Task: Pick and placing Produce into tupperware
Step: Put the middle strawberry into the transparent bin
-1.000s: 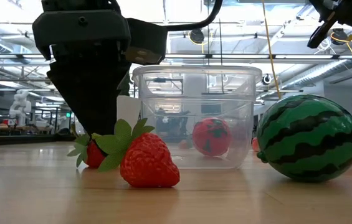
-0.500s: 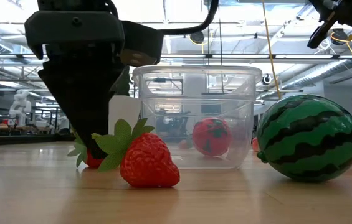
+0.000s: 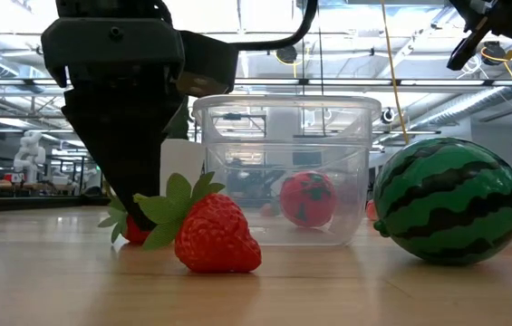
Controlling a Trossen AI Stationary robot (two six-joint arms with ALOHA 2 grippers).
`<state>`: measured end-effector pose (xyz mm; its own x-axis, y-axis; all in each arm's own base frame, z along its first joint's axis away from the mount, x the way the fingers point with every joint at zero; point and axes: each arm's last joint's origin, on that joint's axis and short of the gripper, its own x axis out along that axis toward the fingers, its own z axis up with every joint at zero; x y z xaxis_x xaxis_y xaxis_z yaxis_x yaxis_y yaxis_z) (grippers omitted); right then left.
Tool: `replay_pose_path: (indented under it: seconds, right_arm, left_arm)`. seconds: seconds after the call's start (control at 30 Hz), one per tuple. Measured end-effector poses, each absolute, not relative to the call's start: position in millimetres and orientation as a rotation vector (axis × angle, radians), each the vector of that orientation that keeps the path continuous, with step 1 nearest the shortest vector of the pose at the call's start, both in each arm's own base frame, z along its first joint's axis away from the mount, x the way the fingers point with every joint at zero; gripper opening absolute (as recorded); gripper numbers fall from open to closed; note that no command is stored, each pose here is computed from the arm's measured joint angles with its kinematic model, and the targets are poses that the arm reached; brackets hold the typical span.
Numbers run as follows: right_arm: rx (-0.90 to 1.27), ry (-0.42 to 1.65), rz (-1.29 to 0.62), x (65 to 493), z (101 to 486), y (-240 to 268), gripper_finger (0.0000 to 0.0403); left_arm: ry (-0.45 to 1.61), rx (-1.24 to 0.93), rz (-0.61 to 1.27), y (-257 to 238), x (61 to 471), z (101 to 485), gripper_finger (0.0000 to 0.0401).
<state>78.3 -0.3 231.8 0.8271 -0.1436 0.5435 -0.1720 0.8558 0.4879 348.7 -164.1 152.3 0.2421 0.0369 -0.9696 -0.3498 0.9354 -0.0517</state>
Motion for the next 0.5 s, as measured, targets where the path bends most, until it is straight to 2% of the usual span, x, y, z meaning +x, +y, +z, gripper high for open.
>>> replay_pose_path:
  seconds: [0.27, 0.5]
  right_arm:
    - [0.552, -0.605, 0.016, 78.3, 231.8, -0.2, 0.0]
    - [0.552, -0.604, 0.016, 78.3, 231.8, -0.2, 0.0]
  left_arm:
    - [1.302, -0.293, 0.278, -164.2, 348.8, 152.3, 0.0203]
    - [1.299, -0.324, 0.301, -164.2, 348.8, 152.3, 0.0174]
